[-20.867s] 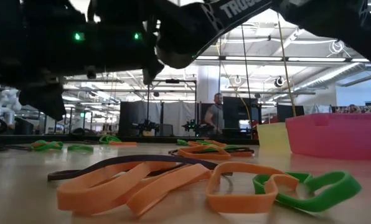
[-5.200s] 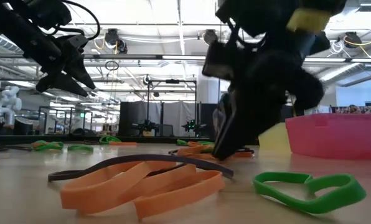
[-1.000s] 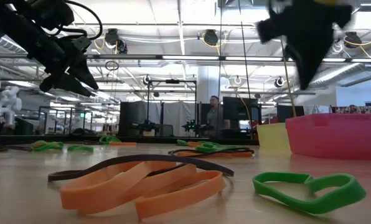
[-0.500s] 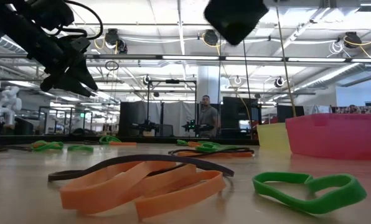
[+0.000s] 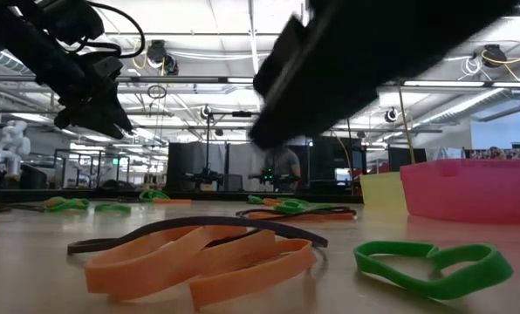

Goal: Sort rubber bands into baskets
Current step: Put the orange rubber band into the red bin

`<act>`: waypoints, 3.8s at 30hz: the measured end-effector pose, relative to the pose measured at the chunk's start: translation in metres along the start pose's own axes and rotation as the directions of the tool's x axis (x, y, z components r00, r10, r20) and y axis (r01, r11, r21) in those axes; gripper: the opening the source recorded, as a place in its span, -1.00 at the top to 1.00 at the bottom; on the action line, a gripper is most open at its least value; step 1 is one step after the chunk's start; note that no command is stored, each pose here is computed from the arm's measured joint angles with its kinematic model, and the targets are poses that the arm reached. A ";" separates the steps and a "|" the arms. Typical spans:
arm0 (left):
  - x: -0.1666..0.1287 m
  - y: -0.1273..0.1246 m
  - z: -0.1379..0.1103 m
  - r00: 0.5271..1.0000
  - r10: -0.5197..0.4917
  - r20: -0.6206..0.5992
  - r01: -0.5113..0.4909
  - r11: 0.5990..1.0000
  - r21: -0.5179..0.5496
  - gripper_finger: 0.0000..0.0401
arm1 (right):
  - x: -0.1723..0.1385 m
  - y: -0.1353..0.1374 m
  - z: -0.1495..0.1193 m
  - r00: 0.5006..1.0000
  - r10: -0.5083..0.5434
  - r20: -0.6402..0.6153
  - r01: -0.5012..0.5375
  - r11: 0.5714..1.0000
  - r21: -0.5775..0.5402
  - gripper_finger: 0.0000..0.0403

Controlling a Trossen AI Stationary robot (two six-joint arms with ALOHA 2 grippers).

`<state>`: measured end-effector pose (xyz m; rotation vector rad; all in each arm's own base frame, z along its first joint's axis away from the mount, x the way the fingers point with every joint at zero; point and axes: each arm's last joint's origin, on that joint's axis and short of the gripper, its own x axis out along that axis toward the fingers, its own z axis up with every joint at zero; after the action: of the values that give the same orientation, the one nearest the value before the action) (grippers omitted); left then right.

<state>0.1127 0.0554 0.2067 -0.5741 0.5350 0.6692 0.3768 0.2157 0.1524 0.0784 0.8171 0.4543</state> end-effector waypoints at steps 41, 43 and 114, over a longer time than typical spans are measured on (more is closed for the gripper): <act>0.008 0.002 -0.019 0.996 -0.012 -0.089 0.005 0.997 -0.071 0.13 | 0.014 -0.002 -0.004 0.998 0.023 -0.064 -0.012 0.986 0.167 0.99; 0.011 0.002 -0.019 0.997 -0.039 -0.071 0.029 0.990 -0.138 0.13 | 0.006 -0.001 0.003 0.997 0.055 -0.049 -0.047 0.987 0.155 0.99; 0.006 -0.069 0.050 0.994 -0.108 0.016 0.109 0.990 -0.093 0.13 | -0.270 -0.125 -0.060 0.852 -0.229 -0.471 0.383 0.886 0.261 0.54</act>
<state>0.1785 0.0458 0.2603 -0.6820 0.4604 0.5963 0.2189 -0.0167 0.2662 0.1736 1.3203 0.0042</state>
